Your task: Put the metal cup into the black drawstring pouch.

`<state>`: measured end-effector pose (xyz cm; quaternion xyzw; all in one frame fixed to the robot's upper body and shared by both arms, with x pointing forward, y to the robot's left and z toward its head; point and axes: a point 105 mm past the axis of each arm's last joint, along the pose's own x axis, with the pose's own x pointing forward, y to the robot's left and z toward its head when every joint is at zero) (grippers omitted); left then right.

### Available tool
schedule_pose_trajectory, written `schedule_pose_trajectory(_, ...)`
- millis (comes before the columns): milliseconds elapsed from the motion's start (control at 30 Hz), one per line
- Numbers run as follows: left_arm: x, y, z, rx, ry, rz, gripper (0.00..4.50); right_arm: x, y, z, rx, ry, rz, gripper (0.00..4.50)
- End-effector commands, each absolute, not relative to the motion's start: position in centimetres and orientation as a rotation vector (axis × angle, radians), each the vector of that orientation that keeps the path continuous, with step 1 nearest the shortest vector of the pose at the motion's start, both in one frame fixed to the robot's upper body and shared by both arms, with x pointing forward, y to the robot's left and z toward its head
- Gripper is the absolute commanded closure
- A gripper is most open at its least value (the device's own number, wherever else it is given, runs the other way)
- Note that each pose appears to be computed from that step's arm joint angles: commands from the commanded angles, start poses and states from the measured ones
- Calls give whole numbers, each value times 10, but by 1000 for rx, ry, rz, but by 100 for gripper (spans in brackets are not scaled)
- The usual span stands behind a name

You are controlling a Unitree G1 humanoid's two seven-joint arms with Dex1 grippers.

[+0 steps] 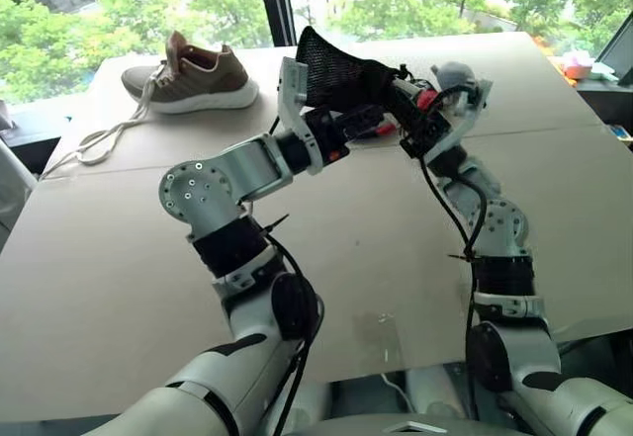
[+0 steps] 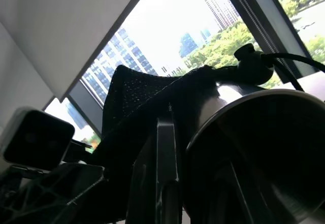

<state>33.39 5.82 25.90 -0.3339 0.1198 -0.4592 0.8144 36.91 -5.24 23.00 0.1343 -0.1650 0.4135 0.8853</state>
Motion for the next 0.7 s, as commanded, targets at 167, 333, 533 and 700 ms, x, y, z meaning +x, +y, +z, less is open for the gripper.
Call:
schedule_pose_trajectory(167, 317, 60, 286, -672, 155, -1144, 450, 351, -40, 208, -853, -684, 909, 447)
schedule_pose_trajectory(333, 317, 53, 285, -675, 167, -1164, 450, 340, -28, 184, -1317, -850, 999, 447)
schedule_pose_trajectory(533, 305, 37, 276, -671, 196, -1233, 450, 357, -24, 191, -1301, -822, 908, 447)
schedule_pose_trajectory(700, 289, 27, 258, -653, 231, -1266, 450, 349, -16, 221, -665, -665, 907, 447)
